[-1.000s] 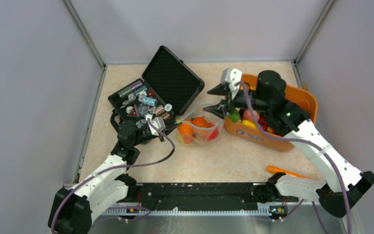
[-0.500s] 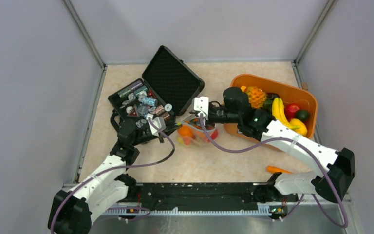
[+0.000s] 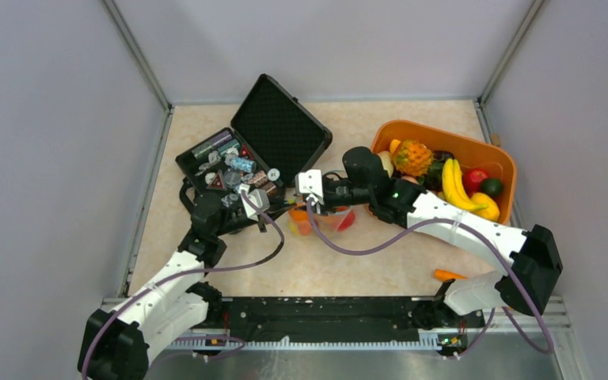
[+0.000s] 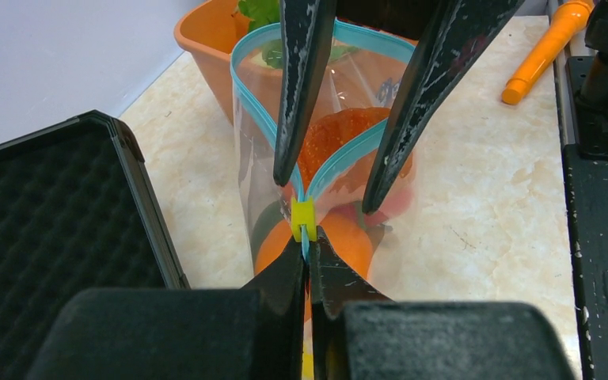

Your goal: Place the food in the zip-top bag and seal the zipper

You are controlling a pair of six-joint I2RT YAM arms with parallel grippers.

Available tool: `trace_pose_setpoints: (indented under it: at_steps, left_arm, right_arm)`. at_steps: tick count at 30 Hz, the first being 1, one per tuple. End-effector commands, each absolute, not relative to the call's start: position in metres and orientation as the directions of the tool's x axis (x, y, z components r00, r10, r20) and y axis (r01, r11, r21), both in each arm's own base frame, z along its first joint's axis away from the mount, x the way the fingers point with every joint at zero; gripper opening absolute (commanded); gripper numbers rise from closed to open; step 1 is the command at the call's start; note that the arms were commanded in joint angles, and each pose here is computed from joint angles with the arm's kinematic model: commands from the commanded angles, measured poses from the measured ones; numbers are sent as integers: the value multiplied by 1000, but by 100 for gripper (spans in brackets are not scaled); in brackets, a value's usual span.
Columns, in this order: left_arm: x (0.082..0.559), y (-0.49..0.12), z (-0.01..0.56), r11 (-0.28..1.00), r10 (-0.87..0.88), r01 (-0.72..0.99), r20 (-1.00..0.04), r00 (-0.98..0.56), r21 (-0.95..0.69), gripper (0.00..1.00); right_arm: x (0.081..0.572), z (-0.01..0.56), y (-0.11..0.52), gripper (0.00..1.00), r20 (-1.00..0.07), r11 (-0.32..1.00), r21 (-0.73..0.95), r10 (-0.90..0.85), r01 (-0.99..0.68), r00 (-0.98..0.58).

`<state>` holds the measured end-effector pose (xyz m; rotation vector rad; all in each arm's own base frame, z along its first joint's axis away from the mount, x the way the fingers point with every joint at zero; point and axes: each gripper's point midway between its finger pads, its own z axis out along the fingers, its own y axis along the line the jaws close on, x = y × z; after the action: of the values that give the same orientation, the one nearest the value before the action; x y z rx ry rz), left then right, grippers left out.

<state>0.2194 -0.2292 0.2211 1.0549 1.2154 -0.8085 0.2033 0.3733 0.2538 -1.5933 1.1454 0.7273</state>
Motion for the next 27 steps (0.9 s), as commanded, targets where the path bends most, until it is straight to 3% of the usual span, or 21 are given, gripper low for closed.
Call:
trace_pose_setpoints:
  at_steps: [1,22,27]
  left_arm:
    - [219,-232,247,315,19,915,-966,260,252,0]
    - [219,-232,246,304,27,920,-967,254,249,0]
    - [218,-232,248,302,24,919,-966,258,253,0]
  right_arm:
    - [200,290,388,35,-861,-69,-454,-223,-888,457]
    - [204,279,396,18,-867,-91,-425,-245,-901,434]
    - [206,271,395,18,-861,-100,-413,-282,-905,424]
